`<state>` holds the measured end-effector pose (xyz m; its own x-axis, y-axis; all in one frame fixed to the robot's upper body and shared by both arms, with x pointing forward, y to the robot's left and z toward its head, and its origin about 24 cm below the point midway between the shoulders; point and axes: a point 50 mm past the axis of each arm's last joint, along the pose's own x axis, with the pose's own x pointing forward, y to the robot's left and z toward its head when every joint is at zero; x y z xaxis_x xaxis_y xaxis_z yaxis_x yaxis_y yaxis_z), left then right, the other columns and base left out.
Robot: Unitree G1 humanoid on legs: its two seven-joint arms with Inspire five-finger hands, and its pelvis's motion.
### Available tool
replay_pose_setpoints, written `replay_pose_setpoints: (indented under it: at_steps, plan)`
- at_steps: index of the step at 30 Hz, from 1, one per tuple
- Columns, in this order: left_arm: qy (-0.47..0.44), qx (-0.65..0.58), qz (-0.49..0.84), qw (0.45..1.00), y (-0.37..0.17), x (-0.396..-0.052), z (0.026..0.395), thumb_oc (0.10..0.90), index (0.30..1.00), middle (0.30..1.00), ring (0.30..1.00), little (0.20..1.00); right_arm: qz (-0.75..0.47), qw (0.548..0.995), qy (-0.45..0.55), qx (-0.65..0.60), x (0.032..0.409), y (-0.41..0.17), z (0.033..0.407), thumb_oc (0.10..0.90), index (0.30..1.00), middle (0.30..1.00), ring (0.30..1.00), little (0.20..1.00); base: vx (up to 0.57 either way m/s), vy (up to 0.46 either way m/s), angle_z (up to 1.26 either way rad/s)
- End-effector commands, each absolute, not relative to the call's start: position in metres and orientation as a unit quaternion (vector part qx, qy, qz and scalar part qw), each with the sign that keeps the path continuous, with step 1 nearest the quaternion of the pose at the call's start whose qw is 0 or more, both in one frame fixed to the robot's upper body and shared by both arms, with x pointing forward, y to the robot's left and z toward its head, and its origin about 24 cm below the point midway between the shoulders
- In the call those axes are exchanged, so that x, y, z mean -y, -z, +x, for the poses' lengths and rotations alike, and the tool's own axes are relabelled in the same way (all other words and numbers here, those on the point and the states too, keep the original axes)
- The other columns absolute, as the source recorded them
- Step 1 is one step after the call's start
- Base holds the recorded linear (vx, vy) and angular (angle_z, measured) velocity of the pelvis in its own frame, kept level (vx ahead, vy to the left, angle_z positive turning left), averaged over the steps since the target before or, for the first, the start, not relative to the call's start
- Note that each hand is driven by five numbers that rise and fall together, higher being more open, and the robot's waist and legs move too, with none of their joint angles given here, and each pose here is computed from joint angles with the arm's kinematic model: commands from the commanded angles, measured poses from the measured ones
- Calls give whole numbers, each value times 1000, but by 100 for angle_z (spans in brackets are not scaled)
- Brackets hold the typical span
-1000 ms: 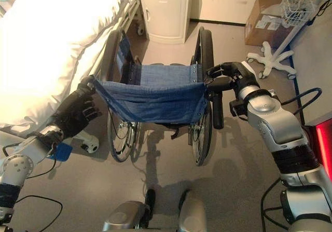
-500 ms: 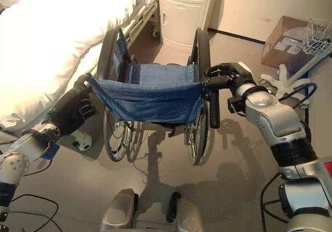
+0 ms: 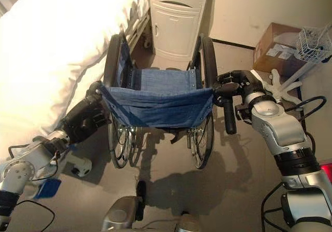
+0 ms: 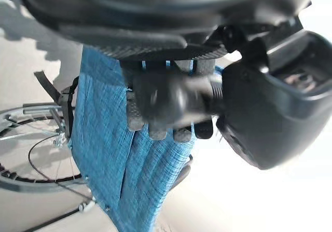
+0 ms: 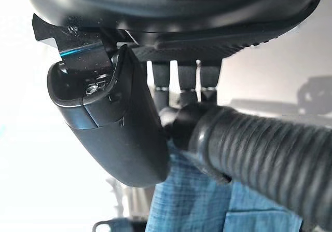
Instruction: Push the wheelchair next to the bed
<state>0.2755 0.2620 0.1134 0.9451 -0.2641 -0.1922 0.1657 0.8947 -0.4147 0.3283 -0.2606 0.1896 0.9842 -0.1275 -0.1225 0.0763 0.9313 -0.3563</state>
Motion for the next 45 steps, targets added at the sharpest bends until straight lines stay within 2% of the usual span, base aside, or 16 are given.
replay_pose_setpoints:
  at_steps: [1,6,17,38,39,40,41,45]
  plan:
    - [186,98,-215,954,-217,-263,293,400,300,300,300,300,-129,988,-91,-6,209,-198,323,400,300,300,300,300,252,204,5]
    - [191,99,-198,956,-223,-261,297,400,300,300,300,300,-119,989,-88,-10,210,-191,323,400,300,300,300,300,198,181,1]
    - [138,104,-224,959,-211,-265,303,400,300,300,300,300,-149,982,-113,-10,192,-200,339,400,300,300,300,300,49,34,-22]
    - [124,115,-216,961,-208,-263,308,400,300,300,300,300,-135,986,-94,-6,192,-203,344,400,300,300,300,300,12,1,-1]
    - [121,116,-216,962,-208,-264,309,400,300,300,300,300,-135,987,-92,-4,192,-203,345,511,467,467,467,467,0,0,0]
    - [120,116,-216,962,-208,-264,309,516,474,474,474,474,-135,987,-91,-4,192,-203,345,577,566,566,566,566,0,0,0]
    - [115,115,-213,963,-208,-264,310,800,900,900,900,900,-131,988,-82,-4,194,-202,345,800,900,900,900,900,0,0,0]
    - [103,120,-212,964,-211,-267,310,800,900,900,900,900,-129,989,-68,5,197,-206,345,800,900,900,900,900,0,0,0]
